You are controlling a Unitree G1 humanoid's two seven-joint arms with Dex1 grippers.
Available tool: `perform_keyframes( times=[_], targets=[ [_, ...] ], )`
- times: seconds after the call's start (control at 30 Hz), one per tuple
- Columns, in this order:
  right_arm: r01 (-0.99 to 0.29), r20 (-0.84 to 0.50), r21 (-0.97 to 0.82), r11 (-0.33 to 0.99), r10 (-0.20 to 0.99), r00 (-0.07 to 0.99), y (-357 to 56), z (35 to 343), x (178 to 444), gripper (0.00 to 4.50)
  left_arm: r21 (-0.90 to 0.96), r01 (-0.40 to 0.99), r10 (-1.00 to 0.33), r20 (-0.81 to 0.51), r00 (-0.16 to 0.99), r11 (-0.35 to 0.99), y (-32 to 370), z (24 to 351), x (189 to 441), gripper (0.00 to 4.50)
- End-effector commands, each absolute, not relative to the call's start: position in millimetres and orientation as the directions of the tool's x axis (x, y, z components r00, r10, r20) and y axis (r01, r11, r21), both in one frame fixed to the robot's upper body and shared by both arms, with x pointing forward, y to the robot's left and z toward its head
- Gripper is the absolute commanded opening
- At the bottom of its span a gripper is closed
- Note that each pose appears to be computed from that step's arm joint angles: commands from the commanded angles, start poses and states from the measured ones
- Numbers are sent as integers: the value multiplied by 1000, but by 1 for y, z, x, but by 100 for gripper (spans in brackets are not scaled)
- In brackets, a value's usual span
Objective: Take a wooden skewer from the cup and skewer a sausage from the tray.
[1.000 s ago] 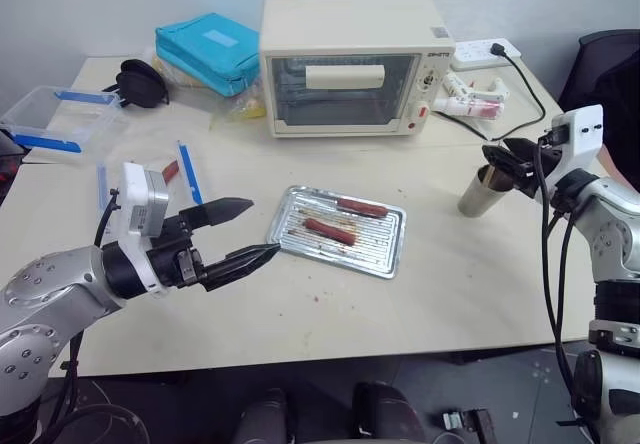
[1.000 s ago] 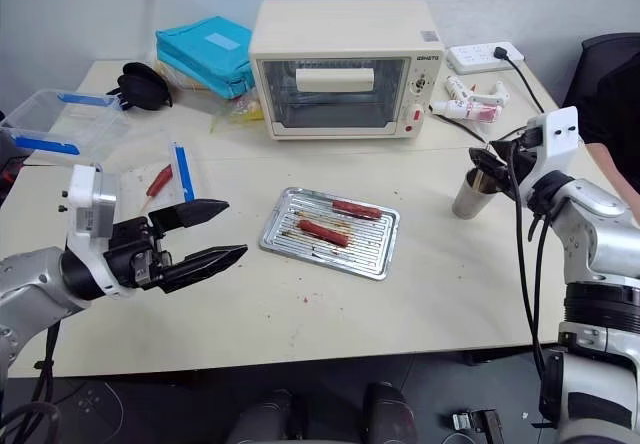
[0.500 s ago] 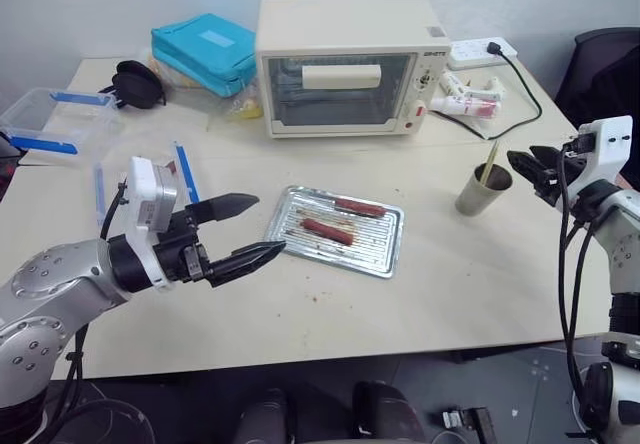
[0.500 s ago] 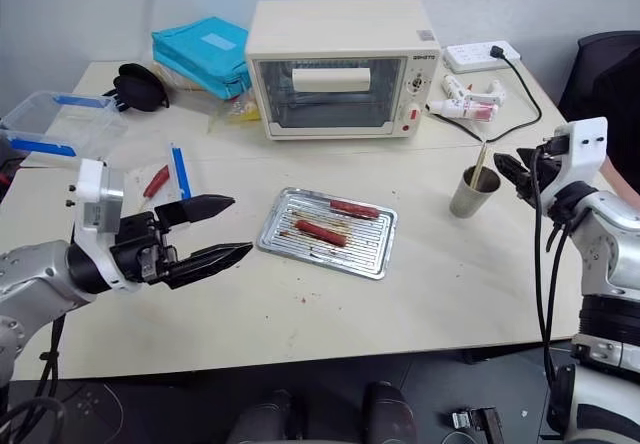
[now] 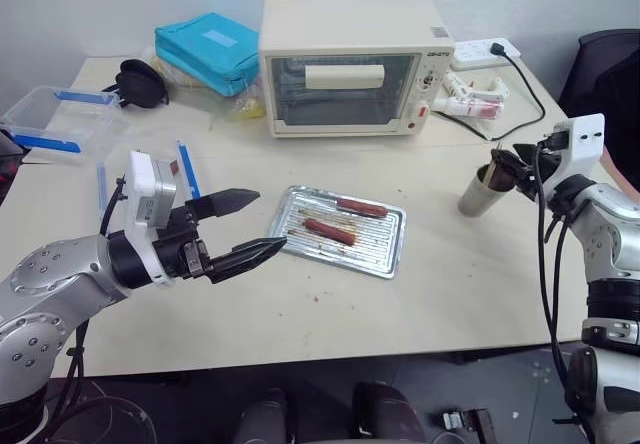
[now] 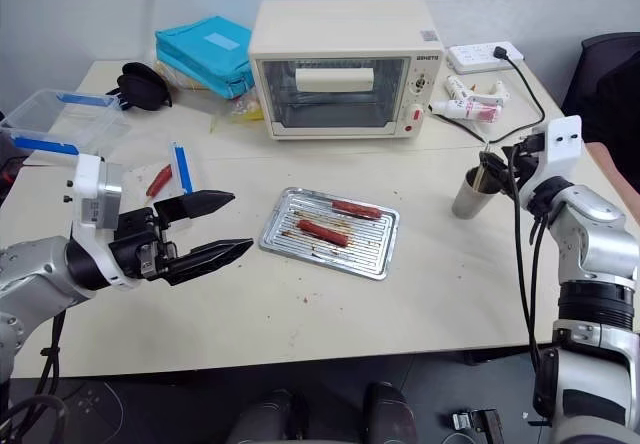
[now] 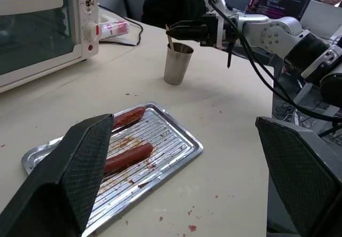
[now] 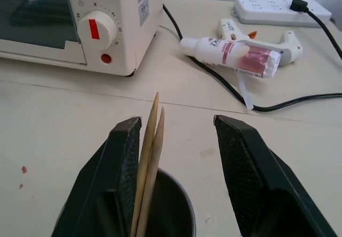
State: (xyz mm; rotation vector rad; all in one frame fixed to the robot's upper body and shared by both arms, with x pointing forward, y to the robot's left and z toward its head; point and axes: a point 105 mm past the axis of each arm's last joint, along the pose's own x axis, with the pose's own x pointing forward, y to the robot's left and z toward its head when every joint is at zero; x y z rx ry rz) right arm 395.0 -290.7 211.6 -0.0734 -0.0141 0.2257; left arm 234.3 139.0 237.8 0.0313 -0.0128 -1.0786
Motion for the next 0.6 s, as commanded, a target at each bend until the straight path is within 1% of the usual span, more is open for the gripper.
perform_keyframes(
  times=[0.03, 0.17, 0.3, 0.4, 0.6],
  targets=[
    [-202, 65, -98, 974, 209, 976, -295, 230, 394, 224, 67, 879, -881, 0, 474, 473, 139, 245, 232, 450],
    [-228, 101, -88, 970, 237, 966, -295, 243, 385, 224, 66, 877, -879, -1, 477, 476, 140, 244, 231, 450],
    [-218, 109, -100, 971, 228, 968, -300, 249, 379, 224, 62, 877, -879, -2, 477, 476, 140, 243, 231, 450],
    [-208, 104, -98, 973, 218, 970, -303, 247, 379, 224, 62, 879, -881, -2, 474, 473, 140, 243, 232, 450],
    [-200, 75, -107, 974, 209, 975, -300, 235, 385, 224, 69, 881, -883, 1, 469, 468, 139, 245, 234, 450]
  ],
)
